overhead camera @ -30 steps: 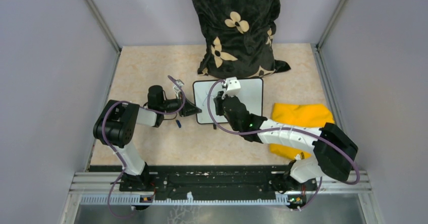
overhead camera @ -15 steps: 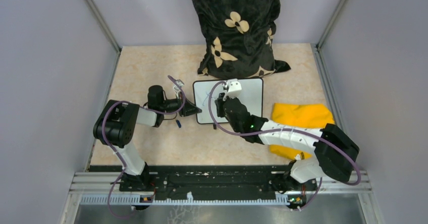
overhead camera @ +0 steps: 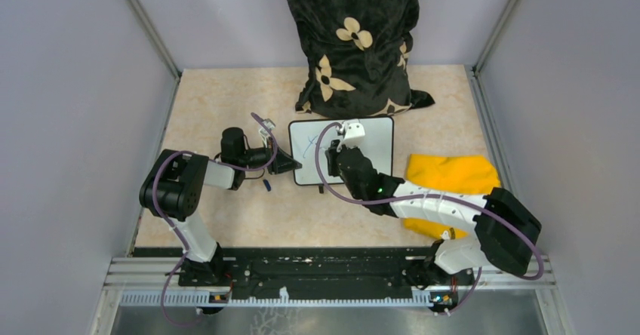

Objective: Write a sentence on the whiteboard

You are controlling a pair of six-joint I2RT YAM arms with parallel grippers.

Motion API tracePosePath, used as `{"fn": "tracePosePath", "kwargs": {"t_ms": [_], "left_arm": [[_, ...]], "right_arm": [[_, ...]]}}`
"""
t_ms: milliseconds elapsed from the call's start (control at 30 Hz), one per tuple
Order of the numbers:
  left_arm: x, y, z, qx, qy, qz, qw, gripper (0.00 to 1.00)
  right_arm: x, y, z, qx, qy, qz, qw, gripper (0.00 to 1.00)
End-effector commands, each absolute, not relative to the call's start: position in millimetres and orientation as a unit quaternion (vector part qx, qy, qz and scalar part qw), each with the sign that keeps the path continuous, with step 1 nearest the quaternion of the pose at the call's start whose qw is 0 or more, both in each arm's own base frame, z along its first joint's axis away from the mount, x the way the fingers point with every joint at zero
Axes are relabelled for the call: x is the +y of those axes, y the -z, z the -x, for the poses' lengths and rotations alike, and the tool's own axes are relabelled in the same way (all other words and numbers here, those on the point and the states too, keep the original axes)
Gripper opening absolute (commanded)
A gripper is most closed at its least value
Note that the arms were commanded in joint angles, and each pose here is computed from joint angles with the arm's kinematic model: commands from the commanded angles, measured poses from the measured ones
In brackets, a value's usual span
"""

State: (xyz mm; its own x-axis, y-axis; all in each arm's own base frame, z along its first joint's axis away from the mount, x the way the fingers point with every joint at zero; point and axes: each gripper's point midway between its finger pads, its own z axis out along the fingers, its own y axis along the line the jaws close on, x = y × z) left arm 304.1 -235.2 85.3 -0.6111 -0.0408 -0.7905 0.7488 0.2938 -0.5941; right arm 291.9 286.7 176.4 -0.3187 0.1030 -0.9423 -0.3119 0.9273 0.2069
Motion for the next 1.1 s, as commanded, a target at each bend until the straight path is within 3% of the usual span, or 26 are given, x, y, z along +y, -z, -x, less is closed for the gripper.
{"fn": "tracePosePath", "kwargs": {"t_ms": [0, 1067], "left_arm": [[-237, -81, -305, 0.717, 0.538, -0.254, 0.363, 0.21], [-239, -80, -303, 0.718, 0.538, -0.257, 0.360, 0.21]], "right_arm": [[276, -207, -305, 0.770, -0.176, 0.038, 0.612, 0.00], [305, -209, -312, 0.769, -0.203, 0.063, 0.602, 0.00]]}}
